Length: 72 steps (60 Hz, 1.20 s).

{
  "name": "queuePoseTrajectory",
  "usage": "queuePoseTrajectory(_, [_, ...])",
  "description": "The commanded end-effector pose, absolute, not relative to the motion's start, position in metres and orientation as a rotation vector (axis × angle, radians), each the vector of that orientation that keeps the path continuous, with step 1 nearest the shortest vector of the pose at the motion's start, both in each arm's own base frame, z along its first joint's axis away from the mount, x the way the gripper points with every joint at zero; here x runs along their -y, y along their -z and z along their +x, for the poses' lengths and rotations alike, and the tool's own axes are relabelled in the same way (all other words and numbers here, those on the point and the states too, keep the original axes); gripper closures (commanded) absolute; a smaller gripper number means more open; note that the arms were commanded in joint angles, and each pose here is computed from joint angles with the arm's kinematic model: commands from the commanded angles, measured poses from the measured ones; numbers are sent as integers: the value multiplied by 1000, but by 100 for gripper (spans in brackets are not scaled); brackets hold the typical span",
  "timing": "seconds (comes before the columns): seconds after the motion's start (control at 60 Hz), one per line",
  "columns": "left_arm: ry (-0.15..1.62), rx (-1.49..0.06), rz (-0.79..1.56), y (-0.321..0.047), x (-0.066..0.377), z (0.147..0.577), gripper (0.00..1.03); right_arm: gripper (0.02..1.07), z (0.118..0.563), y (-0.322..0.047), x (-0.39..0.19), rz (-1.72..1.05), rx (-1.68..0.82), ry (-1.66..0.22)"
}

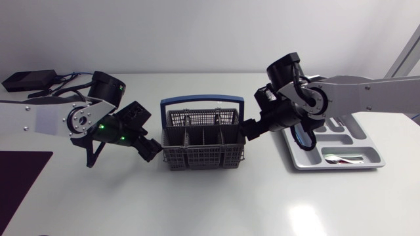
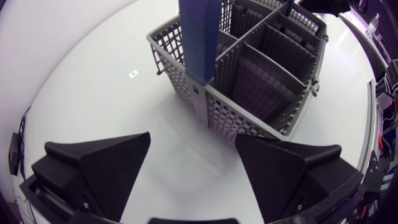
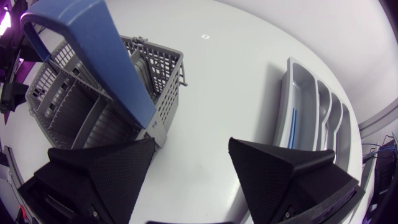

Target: Unload the cutlery basket into the drawer organizer.

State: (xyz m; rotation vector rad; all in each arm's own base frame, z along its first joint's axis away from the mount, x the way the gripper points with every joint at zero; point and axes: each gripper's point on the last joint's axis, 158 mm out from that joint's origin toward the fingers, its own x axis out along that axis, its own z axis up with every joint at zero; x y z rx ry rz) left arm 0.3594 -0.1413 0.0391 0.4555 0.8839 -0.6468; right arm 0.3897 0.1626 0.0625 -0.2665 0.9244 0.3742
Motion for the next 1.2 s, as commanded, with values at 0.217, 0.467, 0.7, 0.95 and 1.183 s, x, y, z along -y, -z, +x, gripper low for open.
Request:
queuePoseTrajectory(0.217, [651, -810, 469, -55, 157, 386, 7, 21, 383, -55, -176, -258, -955, -410])
queuePoseTrajectory(0.467, [646, -819, 471, -51, 155, 386, 7, 21, 382, -54, -175, -259, -958, -409])
queuePoseTrajectory(0.7, [629, -826, 465, -47, 146, 386, 6, 21, 383, -53, -168, -258, -963, -390])
queuePoseTrajectory(0.95, [595, -843, 448, -45, 128, 377, 5, 10, 379, -58, -150, -285, -948, -345])
queuePoseTrajectory(1.183, [503, -795, 392, -78, 89, 370, 5, 7, 376, -84, -116, -299, -885, -283])
